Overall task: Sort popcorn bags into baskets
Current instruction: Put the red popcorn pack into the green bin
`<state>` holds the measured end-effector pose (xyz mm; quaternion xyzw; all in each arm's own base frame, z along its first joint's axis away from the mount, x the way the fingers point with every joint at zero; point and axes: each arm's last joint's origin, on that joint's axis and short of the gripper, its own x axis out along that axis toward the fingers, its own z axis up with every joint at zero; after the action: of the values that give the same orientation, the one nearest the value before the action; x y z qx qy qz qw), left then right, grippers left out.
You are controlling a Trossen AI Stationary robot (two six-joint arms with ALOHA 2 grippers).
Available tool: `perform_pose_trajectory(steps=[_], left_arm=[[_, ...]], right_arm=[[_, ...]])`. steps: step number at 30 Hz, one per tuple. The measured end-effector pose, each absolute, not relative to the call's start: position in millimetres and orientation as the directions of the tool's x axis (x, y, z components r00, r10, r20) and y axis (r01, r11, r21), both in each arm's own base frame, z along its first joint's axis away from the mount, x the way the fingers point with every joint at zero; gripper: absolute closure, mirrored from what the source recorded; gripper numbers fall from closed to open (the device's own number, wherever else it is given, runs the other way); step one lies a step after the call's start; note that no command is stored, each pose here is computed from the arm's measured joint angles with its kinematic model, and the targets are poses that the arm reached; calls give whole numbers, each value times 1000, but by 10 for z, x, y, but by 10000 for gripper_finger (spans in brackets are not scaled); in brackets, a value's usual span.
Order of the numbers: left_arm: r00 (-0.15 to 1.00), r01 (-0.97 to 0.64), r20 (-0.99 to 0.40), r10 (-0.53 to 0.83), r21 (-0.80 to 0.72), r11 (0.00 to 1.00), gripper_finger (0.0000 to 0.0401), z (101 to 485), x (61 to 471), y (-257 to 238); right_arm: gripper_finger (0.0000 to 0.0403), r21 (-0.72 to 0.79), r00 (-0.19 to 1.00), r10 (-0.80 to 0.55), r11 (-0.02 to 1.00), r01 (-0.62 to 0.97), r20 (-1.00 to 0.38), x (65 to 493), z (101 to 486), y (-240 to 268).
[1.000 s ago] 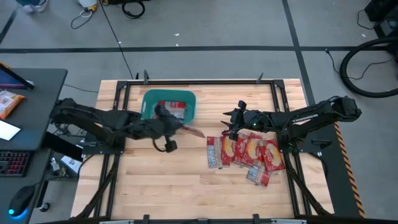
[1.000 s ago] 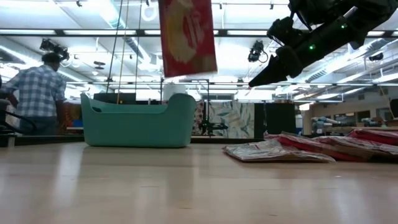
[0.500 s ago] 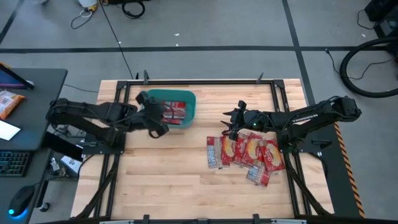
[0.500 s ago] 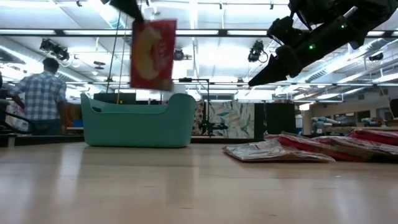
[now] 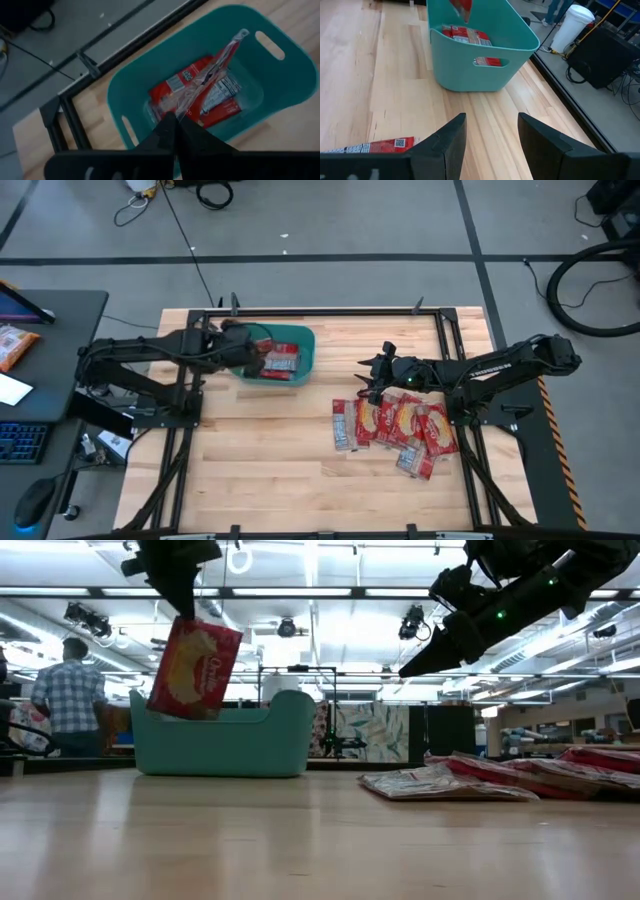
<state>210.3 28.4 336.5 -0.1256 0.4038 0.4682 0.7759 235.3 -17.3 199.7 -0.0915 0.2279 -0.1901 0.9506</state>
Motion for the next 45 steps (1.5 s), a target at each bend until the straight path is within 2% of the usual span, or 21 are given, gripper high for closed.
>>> perform_pose_trajectory(steps=[8,11,18,23,27,30,37,41,45], left_arm=[[153,-869,-829,539,147,473,390,3221,2208,540],[135,-861,-839,528,165,482,389,3165,2267,634],[127,-850,-841,526,181,495,389,3074,2389,801],[93,-875,-842,532,186,447,393,3014,2424,903],[134,-883,-839,528,141,448,390,3002,2485,946],[150,-878,-843,517,127,462,388,3010,2486,972],[58,-898,-829,556,200,392,393,3012,2371,1099],[37,-893,-828,560,224,390,390,3020,2340,1142],[11,-898,-817,577,245,365,389,3160,2293,1175]], right_arm=[[220,-261,824,-402,911,319,-399,2353,1996,-172],[220,-260,825,-400,912,317,-399,2354,1997,-170],[220,-255,832,-383,919,300,-401,2356,1996,-165],[220,-257,833,-382,919,299,-400,2356,1997,-165],[220,-258,832,-381,920,296,-403,2355,1995,-165],[220,-258,832,-381,920,296,-403,2355,1995,-165],[220,-257,834,-378,921,294,-403,2356,1995,-164],[220,-257,833,-378,921,294,-403,2356,1994,-164],[220,-259,833,-378,921,292,-403,2356,1994,-164]])
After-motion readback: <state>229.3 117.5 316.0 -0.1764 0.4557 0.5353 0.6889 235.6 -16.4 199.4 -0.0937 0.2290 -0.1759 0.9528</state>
